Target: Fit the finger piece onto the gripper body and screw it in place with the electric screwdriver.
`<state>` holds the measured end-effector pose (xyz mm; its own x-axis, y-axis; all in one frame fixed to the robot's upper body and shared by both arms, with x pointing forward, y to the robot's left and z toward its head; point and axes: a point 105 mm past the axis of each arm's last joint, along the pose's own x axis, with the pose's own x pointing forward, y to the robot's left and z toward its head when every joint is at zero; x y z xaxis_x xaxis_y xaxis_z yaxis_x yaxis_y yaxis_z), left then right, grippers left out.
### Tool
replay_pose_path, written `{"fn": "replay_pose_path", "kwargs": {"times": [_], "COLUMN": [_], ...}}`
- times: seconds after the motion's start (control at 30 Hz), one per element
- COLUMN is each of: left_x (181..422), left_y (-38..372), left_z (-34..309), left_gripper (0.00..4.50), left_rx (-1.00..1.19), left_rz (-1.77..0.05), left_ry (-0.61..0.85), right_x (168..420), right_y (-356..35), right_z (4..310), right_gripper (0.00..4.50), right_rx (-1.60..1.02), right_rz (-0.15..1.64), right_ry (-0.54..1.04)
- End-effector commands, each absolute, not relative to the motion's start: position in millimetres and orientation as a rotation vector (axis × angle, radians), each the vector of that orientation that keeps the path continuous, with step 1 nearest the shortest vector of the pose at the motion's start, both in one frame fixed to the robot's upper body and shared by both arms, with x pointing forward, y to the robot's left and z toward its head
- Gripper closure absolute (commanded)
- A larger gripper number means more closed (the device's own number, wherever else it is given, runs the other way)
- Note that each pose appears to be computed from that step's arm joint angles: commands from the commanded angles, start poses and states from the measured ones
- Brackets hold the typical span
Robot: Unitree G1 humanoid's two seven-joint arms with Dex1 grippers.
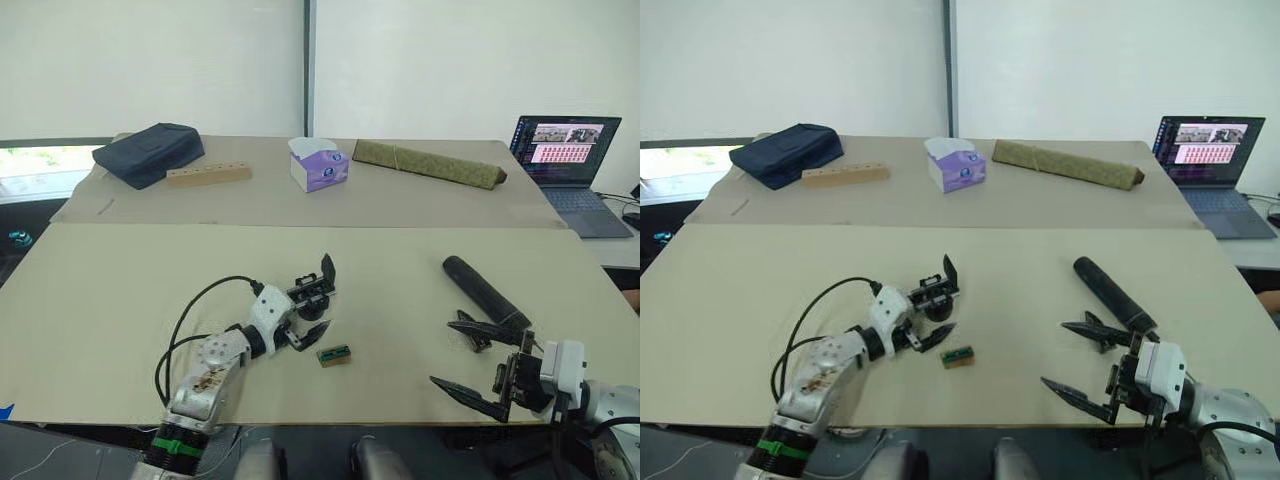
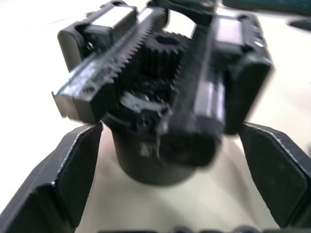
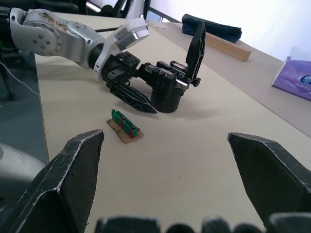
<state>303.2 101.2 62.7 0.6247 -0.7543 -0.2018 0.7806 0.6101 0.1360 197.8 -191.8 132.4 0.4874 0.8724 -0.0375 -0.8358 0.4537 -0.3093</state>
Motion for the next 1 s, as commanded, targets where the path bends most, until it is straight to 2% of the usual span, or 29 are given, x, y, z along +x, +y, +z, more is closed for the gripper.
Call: {"fn": "replay_pose_path", "kwargs": {"times": [0.03,0.23,0.33,0.47,0.77,0.93,1.0], "left_x": [306,326,338,337,353,347,347], "left_y": [118,143,137,119,90,89,90], "left_z": [70,76,81,74,80,72,70], "left_gripper": [0.10,0.10,0.10,0.10,0.10,0.10,0.62], "left_rx": [0.221,0.353,0.320,0.313,0.242,0.284,0.303], "left_rz": [-1.020,-1.199,-1.265,-1.415,-1.421,-1.479,-1.468], "left_ry": [0.134,0.135,0.095,0.130,0.078,0.116,0.113], "right_x": [197,196,194,190,183,180,178], "right_y": [-189,-192,-187,-187,-187,-187,-186], "right_z": [143,144,146,145,144,142,141], "right_gripper": [0.00,0.00,0.00,0.00,0.00,0.00,0.00], "right_rx": [-0.317,-0.307,-0.270,-0.269,-0.268,-0.268,-0.268], "right_rz": [1.084,1.086,1.098,1.095,1.064,1.056,1.055], "right_ry": [-0.161,-0.153,-0.159,-0.155,-0.151,-0.142,-0.138]}}
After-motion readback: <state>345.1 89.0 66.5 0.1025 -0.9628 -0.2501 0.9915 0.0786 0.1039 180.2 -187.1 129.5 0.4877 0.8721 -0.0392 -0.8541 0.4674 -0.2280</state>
